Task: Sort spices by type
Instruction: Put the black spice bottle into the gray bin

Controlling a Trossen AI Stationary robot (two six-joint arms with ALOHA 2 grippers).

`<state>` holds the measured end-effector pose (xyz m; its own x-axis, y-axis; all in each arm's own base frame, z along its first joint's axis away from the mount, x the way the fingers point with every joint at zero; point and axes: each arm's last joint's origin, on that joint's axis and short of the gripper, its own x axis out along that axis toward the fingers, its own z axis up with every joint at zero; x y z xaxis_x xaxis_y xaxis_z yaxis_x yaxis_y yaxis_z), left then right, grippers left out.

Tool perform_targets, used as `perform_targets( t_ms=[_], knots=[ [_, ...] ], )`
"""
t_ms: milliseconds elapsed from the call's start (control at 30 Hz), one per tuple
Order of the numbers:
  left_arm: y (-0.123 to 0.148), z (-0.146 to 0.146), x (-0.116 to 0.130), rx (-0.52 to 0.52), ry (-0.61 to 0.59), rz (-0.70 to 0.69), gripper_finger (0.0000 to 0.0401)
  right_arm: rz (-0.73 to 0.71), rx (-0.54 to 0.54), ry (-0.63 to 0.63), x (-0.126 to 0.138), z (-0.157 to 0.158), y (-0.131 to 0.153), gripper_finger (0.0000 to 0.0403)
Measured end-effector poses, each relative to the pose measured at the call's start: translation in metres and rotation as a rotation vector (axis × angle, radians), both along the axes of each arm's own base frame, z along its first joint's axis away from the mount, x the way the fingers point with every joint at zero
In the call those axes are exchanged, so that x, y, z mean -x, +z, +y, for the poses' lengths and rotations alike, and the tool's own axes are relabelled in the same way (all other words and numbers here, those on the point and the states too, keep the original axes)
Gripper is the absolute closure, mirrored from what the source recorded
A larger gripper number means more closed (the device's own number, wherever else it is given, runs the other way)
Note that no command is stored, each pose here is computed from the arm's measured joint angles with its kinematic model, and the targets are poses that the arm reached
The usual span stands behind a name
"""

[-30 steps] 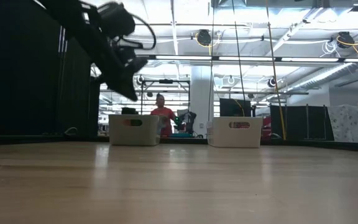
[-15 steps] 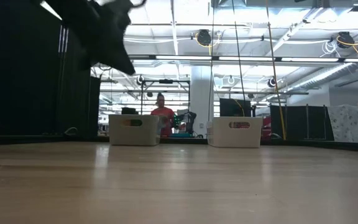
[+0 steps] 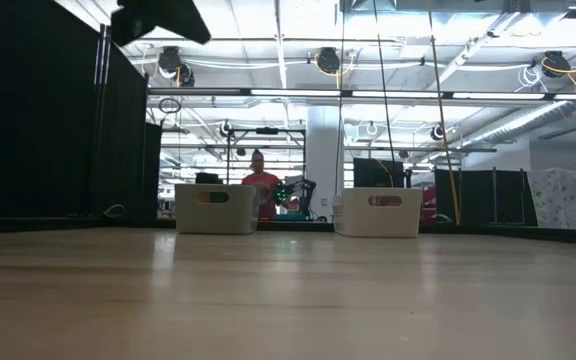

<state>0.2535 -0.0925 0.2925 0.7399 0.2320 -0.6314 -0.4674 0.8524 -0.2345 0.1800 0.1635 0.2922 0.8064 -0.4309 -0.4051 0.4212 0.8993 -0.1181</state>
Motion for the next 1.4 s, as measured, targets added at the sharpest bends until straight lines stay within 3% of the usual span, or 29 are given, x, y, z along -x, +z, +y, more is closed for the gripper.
perform_targets(
  t_ms=[133, 433, 600, 833, 1100, 1400],
  knots=[
    [0.004, -0.005, 0.007, 0.043, 0.005, 0.055, 0.04, -0.001, -0.001, 0.0, 0.0, 0.0, 0.0, 0.0112],
    [-0.008, -0.027, 0.037, 0.298, -0.009, 0.335, 0.04, -0.001, -0.001, 0.0, 0.0, 0.0, 0.0, 0.0112],
    [-0.014, -0.029, 0.056, 0.37, 0.072, 0.537, 0.04, -0.001, -0.001, 0.0, 0.0, 0.0, 0.0, 0.0112],
    [-0.018, -0.016, 0.082, 0.34, 0.254, 0.82, 0.04, -0.002, -0.002, -0.028, -0.005, -0.005, 0.0, 0.0112],
    [-0.018, -0.016, 0.085, 0.354, 0.242, 0.867, 0.0393, -0.003, -0.002, -0.045, -0.008, -0.008, 0.0, 0.0112],
    [-0.017, -0.009, 0.095, 0.226, 0.25, 0.951, 0.0391, 0.003, -0.004, -0.039, -0.008, -0.008, 0.0, 0.0112]
  ],
)
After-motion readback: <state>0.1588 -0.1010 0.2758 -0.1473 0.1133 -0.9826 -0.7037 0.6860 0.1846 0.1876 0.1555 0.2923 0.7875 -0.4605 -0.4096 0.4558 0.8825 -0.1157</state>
